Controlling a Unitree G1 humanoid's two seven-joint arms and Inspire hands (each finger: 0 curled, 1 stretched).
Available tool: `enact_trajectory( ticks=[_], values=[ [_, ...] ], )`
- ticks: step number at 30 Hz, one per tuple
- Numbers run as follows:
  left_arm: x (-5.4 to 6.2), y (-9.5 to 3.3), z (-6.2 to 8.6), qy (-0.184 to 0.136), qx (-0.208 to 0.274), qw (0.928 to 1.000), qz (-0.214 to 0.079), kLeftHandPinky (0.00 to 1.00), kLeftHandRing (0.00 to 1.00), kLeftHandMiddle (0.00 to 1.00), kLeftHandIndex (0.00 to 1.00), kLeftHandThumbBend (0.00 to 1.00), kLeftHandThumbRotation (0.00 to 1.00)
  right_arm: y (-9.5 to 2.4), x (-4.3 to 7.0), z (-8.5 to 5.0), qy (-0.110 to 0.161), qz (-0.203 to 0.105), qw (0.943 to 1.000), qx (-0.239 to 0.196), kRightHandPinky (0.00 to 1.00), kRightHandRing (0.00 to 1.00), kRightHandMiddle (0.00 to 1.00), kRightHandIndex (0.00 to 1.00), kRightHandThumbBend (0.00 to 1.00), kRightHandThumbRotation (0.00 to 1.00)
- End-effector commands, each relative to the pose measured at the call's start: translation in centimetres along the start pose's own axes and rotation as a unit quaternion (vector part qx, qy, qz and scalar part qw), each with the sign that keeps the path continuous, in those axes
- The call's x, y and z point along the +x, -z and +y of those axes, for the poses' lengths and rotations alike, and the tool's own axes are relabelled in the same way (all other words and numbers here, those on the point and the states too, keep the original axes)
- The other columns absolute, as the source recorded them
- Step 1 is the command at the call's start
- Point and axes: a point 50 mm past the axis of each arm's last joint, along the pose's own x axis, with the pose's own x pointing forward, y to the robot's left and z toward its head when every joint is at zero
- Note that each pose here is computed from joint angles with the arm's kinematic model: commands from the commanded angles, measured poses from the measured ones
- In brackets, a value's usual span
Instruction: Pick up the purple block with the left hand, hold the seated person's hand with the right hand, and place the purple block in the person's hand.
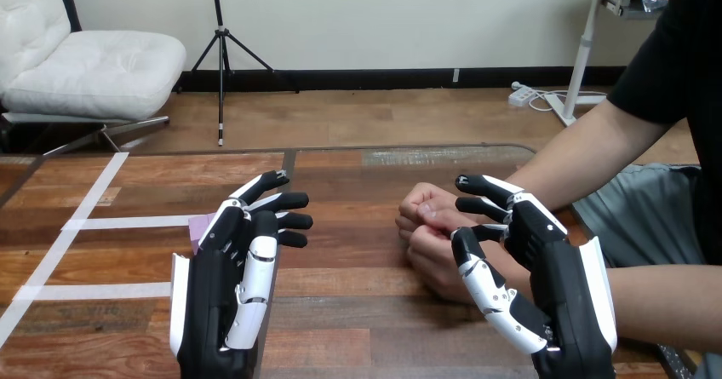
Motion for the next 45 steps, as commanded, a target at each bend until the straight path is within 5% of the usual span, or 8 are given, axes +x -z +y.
enact_trajectory(
  ticks=[1, 23, 45],
  values=[
    [-1.74, 0.22, -0.65, -0.014, -0.016, 0.9996, 0.021, 0.54, 0.6, 0.66, 0.73, 0.37, 0.78, -1.26, 0.99, 0.0, 0.02, -0.036, 0.9991, 0.007, 0.61, 0.75, 0.79, 0.73, 0.34, 0.39],
    [-1.8, 0.3, -0.58, -0.015, -0.012, 0.9996, 0.022, 0.53, 0.6, 0.66, 0.73, 0.37, 0.78, -1.07, 0.87, 0.12, 0.016, -0.034, 0.9991, 0.022, 0.59, 0.72, 0.78, 0.72, 0.33, 0.3],
    [-1.84, 0.32, -0.54, -0.016, -0.015, 0.9995, 0.022, 0.53, 0.6, 0.66, 0.73, 0.37, 0.78, -1.16, 0.85, 0.14, 0.02, -0.035, 0.999, 0.021, 0.61, 0.74, 0.78, 0.73, 0.33, 0.31]
  ],
)
